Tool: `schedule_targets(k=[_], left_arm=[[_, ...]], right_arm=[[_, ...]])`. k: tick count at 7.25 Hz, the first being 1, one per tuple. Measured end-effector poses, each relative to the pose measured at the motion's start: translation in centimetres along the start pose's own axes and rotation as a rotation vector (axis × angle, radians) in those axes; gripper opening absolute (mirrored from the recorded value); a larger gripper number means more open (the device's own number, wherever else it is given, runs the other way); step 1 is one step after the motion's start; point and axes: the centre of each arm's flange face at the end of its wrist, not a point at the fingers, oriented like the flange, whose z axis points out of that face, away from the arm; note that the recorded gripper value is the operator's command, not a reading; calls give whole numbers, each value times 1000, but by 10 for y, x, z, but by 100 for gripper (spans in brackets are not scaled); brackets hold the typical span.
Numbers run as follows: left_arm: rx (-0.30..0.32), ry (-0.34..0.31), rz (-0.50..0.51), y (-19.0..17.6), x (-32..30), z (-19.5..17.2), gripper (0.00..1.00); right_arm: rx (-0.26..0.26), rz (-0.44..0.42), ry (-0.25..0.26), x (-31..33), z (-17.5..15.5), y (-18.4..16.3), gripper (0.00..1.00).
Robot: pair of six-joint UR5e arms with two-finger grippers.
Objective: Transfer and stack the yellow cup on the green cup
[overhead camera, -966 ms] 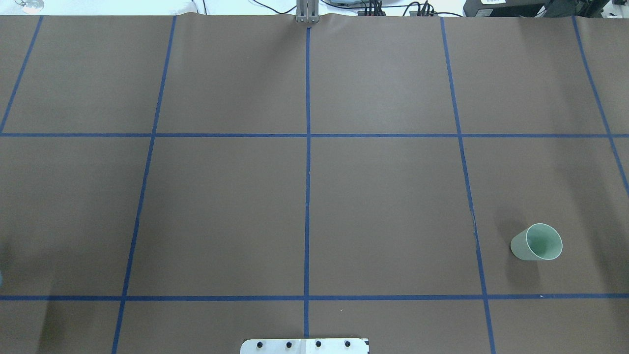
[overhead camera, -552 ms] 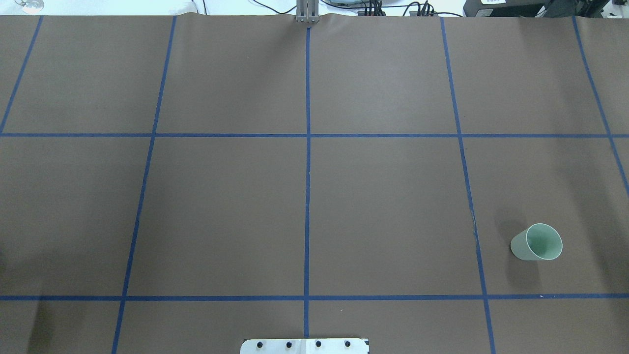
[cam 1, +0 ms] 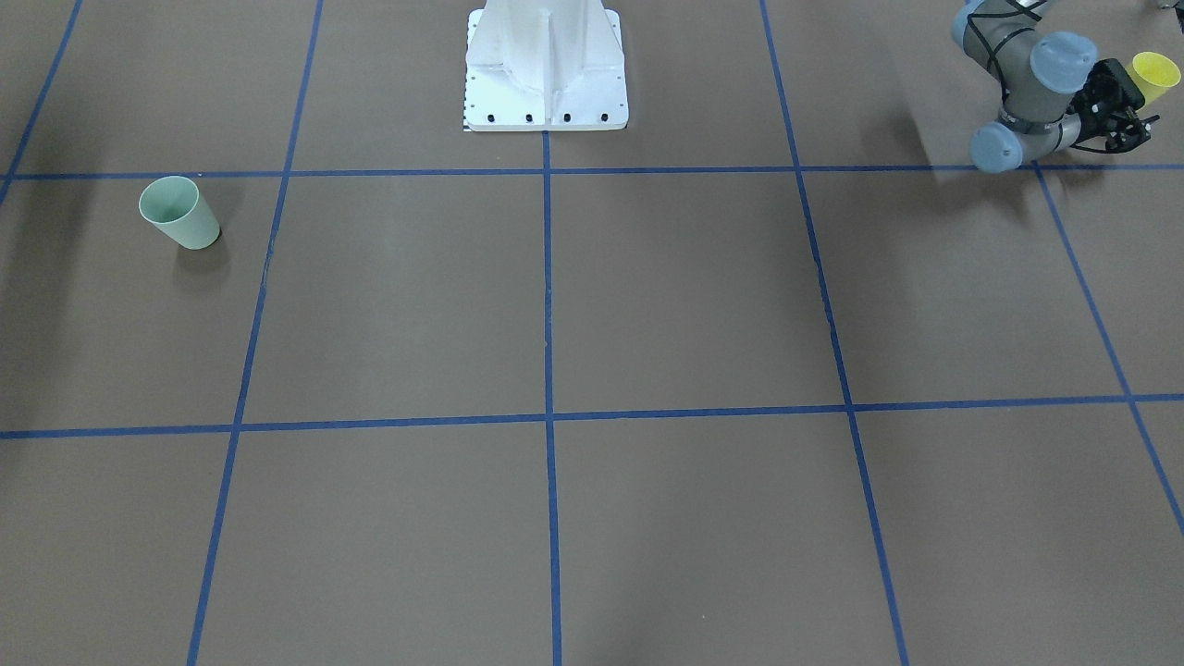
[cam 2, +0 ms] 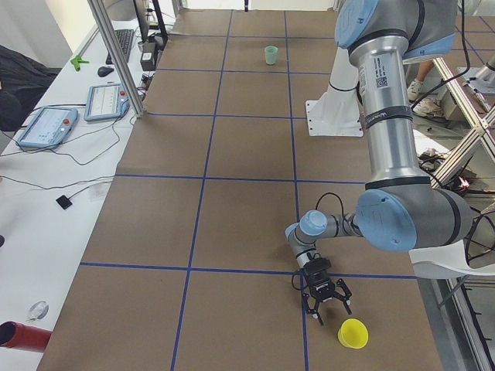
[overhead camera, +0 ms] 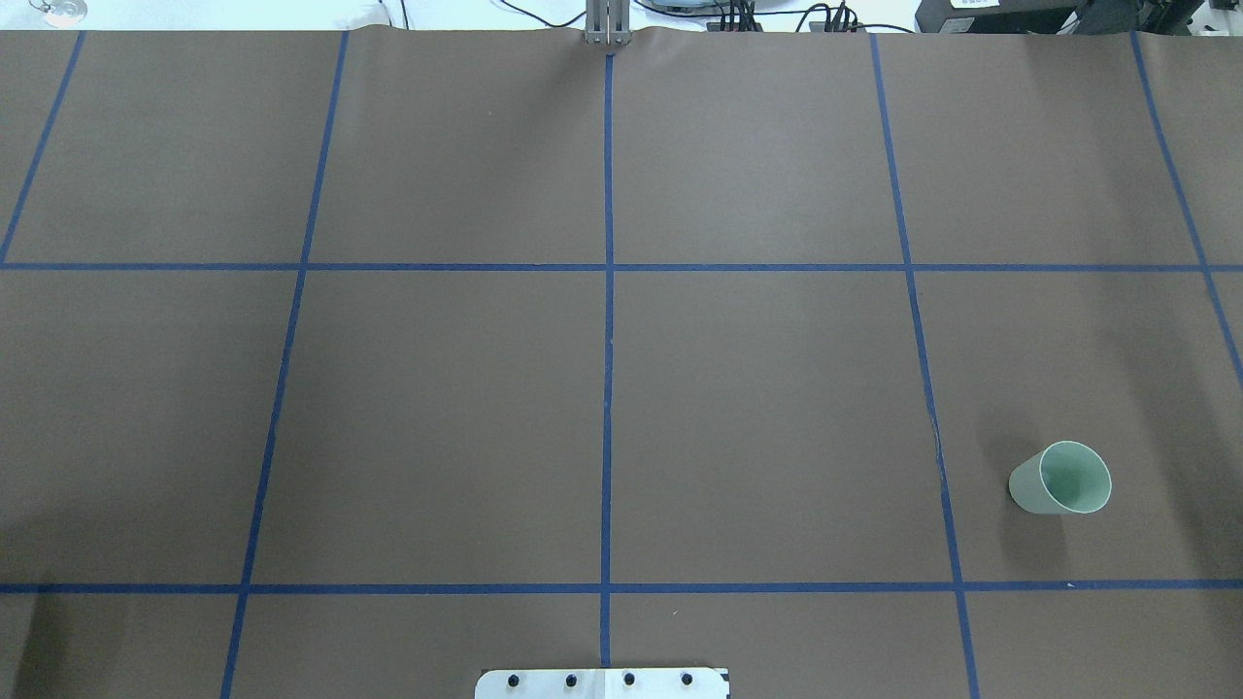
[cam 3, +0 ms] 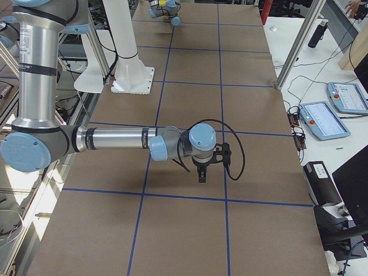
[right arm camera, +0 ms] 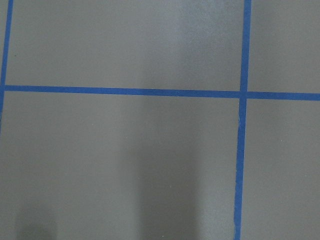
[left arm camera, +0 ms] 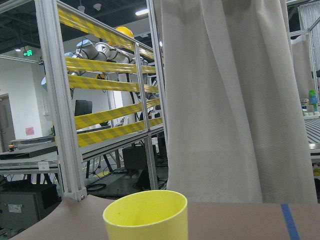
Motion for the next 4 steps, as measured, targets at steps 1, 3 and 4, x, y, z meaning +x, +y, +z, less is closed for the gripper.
schedule_targets(k=[1,3,4], left_arm=[[5,0,2,3,2,8,100],[17,-2,1,5,4,22,100],[21,-3,0,5,4,25,100]], right_arm=[[0,-1,0,0,0,0,100],[0,-3,-1,-1,0,0,100],[-1,-3,0,-1,0,0,100]])
